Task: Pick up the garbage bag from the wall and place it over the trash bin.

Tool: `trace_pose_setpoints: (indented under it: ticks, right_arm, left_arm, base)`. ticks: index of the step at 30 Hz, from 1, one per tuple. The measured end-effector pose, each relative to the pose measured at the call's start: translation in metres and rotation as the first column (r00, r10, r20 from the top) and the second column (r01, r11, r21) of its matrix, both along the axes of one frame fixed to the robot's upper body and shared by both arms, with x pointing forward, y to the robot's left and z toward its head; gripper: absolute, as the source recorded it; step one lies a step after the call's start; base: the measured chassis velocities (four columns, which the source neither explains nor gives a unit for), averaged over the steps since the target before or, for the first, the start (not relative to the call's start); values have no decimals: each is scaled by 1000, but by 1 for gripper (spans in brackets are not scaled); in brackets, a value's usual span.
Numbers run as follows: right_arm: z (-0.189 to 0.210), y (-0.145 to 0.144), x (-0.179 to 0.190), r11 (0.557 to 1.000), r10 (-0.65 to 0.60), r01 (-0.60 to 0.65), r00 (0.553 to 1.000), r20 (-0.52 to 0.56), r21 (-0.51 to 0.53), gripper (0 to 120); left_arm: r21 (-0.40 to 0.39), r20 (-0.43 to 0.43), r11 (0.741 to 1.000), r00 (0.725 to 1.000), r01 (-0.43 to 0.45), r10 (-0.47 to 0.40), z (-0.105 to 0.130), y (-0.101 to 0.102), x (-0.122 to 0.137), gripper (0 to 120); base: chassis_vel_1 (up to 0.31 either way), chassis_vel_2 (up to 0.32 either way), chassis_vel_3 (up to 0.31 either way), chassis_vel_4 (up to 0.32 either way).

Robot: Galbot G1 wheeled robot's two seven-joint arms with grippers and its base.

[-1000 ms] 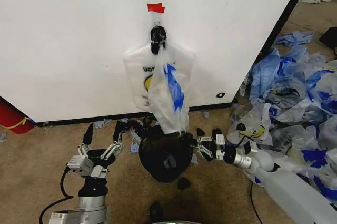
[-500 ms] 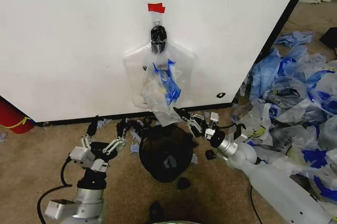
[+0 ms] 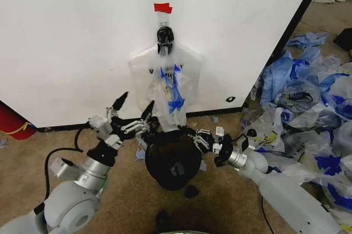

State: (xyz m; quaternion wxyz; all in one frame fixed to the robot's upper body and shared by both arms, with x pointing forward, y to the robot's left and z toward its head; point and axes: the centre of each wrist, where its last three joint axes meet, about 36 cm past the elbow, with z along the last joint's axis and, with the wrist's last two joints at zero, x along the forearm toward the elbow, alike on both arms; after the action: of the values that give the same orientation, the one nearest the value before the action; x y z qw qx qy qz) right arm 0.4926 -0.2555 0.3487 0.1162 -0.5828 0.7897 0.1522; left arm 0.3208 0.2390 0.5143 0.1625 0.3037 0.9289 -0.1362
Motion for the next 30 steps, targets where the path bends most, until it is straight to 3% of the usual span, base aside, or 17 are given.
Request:
trace_pose_setpoints:
  ticks: [4,11,14,18,22,26,30]
  right_arm:
    - [-1,3,4,1000,-12,12,1000,1,14,0]
    - [-2,-4,7,998,-52,52,999,6,26,0]
    - [-5,-10,3,997,-69,69,998,0,28,0]
    - [-7,-15,0,996,-83,83,997,0,29,0]
    - [-9,-21,-4,995,-96,96,995,-2,24,0]
    - [-11,-28,-7,994,-108,108,994,-3,20,0]
    - [-11,-31,-7,994,-110,110,994,-2,16,0]
  left_arm:
    - [9,-11,998,998,64,-64,5,-12,14,100]
    - [54,16,996,998,66,-67,8,-23,59,100]
    - [89,27,993,996,81,-84,7,-40,88,100]
    - [73,21,994,996,82,-84,13,-56,103,100]
    - [26,-27,996,996,83,-82,25,-70,110,100]
    - [-36,-140,996,987,78,-83,30,-80,113,100]
    - [-42,-178,996,981,77,-84,28,-84,117,100]
  base:
    - [0,0,0,0]
    - [0,0,0,0]
    - [0,0,0,0]
    - [0,0,0,0]
    - [0,0,0,0]
    - [0,0,0,0]
    - [0,0,0,0]
